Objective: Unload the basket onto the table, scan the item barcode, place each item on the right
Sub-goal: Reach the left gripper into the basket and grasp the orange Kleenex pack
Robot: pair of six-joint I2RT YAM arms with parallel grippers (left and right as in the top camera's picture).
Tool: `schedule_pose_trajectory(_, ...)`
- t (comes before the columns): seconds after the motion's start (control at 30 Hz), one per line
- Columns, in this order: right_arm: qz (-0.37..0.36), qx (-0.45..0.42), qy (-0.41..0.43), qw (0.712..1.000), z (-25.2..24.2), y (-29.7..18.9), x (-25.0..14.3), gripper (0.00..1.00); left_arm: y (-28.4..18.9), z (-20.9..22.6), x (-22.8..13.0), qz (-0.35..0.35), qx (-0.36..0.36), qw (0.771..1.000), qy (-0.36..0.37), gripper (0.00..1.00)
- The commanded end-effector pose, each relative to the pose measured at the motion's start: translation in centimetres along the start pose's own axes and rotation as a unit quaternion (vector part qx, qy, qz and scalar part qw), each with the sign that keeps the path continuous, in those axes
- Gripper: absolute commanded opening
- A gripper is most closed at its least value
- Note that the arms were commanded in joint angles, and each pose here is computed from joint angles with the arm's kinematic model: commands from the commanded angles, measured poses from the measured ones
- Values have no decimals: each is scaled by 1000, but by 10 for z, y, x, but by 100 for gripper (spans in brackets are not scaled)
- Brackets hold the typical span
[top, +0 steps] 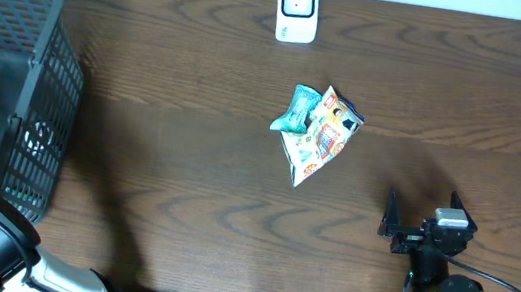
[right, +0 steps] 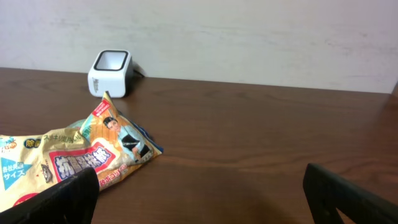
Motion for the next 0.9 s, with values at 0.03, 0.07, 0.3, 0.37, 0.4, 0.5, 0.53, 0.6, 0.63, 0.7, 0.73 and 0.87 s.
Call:
schedule_pose_trajectory(0.03,0,-4,-4,1000,-2,0,0,99,13,3,0,0,27,1000,1,83)
schedule_pose_trajectory(0.07,0,-4,-4,1000,-2,0,0,99,16,2,-1,3,28,1000,2,83)
schedule_pose_trajectory(0.3,0,-4,-4,1000,-2,0,0,99,38,-3,-12,31,46,998,18,82)
schedule_pose_trajectory(0.37,0,-4,-4,1000,-2,0,0,99,45,-3,-15,40,52,998,22,79)
schedule_pose_trajectory(0.4,0,-4,-4,1000,-2,0,0,99,48,-4,-17,44,55,997,24,78)
schedule_pose_trajectory(0.5,0,-4,-4,1000,-2,0,0,99,57,-6,-20,51,59,997,28,74)
schedule_pose_trajectory(0.53,0,-4,-4,1000,-2,0,0,99,60,-7,-21,54,61,996,30,74)
schedule_pose_trajectory(0.6,0,-5,-4,1000,-2,0,0,99,65,-8,-24,59,64,996,33,70)
schedule_pose_trajectory(0.63,0,-4,-4,1000,-2,0,0,99,67,-9,-24,61,65,995,34,67)
schedule_pose_trajectory(0.7,0,-4,-4,1000,-2,0,0,99,70,-10,-26,64,67,995,35,59)
schedule_pose_trajectory(0.73,0,-4,-4,1000,-2,0,0,99,70,-10,-27,65,68,995,36,56)
schedule_pose_trajectory(0.87,0,-4,-4,1000,-2,0,0,99,71,-10,-27,66,68,995,37,31)
Point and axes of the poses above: each gripper's point midway between its finger pads, its own y axis out along the fingers, its own z axis along the line the jaws close on, x = y × z, the point moved 1 cm from there along -y, back along the fingers, and after that the axes turned 8 degrees about y, right-handed, at the moved point
